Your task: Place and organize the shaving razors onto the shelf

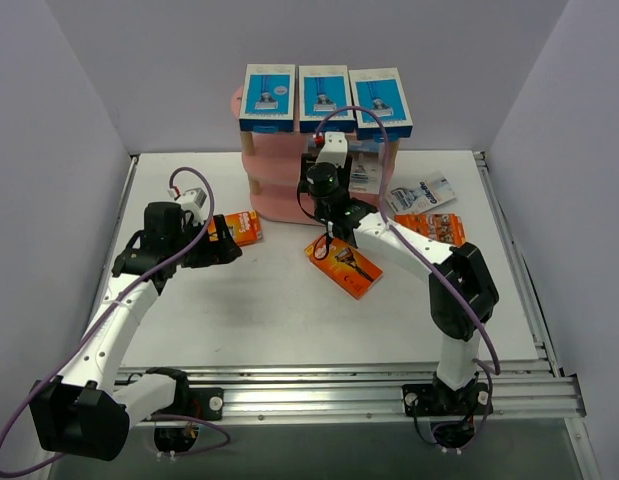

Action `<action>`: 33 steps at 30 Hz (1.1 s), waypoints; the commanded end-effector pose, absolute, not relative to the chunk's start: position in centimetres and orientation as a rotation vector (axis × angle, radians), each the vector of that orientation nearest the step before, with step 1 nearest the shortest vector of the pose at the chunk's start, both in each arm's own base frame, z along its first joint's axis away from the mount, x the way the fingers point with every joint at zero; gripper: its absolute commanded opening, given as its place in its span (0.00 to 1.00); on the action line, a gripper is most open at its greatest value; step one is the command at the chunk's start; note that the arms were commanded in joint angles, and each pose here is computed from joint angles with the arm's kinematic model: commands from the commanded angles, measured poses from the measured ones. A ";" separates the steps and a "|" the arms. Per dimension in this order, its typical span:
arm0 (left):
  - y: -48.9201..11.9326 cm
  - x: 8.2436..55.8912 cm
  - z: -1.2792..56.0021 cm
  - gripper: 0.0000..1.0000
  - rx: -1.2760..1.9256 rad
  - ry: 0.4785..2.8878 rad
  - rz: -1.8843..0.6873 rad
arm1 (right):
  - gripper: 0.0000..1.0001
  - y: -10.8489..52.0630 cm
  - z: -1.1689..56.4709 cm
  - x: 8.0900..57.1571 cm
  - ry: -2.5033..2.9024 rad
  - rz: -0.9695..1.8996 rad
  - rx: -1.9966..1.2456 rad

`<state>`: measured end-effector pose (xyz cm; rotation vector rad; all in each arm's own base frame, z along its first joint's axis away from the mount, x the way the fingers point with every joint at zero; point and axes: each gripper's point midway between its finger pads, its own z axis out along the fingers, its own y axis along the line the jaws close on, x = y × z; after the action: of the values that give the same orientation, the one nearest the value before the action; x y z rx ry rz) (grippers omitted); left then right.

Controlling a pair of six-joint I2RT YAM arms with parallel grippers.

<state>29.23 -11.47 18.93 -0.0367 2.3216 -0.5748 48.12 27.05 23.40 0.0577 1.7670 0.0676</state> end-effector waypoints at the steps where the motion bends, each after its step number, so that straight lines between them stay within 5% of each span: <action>1: -11.3 29.8 20.1 0.94 -0.034 2.265 -0.568 | 0.56 27.0 27.4 47.2 1.704 0.125 0.094; 33: -10.4 29.7 20.3 0.94 -0.050 2.252 -0.512 | 0.55 23.1 26.2 37.8 1.770 0.198 0.116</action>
<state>29.31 -10.81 19.51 -0.0526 2.2947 -0.5329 39.10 24.31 25.13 0.0560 1.7930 0.1721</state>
